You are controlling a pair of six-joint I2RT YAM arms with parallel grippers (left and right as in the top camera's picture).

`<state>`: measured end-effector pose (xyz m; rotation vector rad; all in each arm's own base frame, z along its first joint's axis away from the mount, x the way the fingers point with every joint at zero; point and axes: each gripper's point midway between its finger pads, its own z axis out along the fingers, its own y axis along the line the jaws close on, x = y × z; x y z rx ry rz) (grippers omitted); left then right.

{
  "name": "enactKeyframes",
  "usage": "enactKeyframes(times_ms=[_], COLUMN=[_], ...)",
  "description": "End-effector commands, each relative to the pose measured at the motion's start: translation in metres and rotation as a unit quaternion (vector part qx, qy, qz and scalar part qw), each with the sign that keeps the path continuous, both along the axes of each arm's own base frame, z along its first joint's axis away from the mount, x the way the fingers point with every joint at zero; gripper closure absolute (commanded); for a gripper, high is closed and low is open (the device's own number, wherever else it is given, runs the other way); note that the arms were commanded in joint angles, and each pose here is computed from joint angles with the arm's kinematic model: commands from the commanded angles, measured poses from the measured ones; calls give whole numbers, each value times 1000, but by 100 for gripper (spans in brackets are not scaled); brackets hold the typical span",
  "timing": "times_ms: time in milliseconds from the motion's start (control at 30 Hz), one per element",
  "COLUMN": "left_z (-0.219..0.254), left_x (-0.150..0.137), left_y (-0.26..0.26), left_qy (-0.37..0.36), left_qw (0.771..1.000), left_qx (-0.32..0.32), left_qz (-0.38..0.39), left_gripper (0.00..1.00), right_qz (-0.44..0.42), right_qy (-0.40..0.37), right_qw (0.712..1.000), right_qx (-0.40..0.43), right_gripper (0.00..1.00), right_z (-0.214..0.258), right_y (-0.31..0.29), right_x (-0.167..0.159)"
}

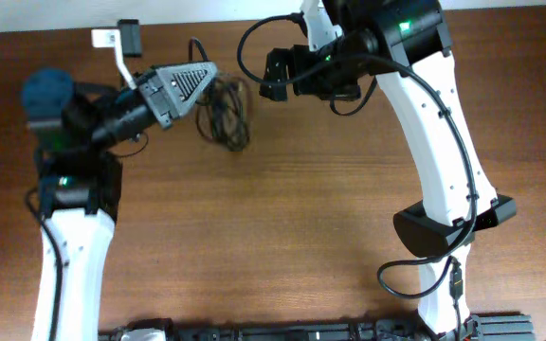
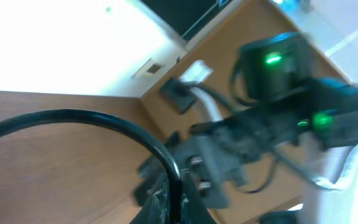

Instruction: Untangle cables

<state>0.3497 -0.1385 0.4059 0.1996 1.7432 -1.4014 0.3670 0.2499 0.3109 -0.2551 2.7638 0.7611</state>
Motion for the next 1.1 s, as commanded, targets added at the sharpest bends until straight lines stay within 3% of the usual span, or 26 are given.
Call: enactKeyframes(times_ms=[0,167,267,333,433,533,600,767,967,1067], left_z=[45,76,77,82,83,112,126,121,116,117], left_x=[-28,-48,-42,-28,-25,-16,-26,-26,-24,-23], left_y=[2,2,7,19,21,43,40,37,37,37], left_qy=[-11,-76,-74,-44,-44,-49,-81,-58,-46,-46], left_qw=[999,996,995,991,990,971,970,973,974,973], left_qx=[-43,-49,-55,-92,-96,-177,-183,-187,-185,-186], left_qz=[12,11,32,81,92,152,136,123,125,125], left_gripper=[100,100,100,100,100,100,100,100,100,100], right_qz=[23,26,27,31,76,131,129,159,174,197], right_qy=[4,-2,21,43,41,18,-5,-73,-104,-107], right_qw=[1000,998,997,995,992,989,990,984,979,974], right_qx=[-2,-54,-67,-80,-91,-71,-61,-36,-20,-31], right_gripper=[1,1,0,1,2,2,2,1,19,19], right_z=[-3,-21,-37,-51,-61,-58,-55,-44,-41,-43], right_y=[12,17,15,14,14,24,29,62,85,83], right_x=[-9,-12,-13,-16,-20,-21,-11,0,4,-1])
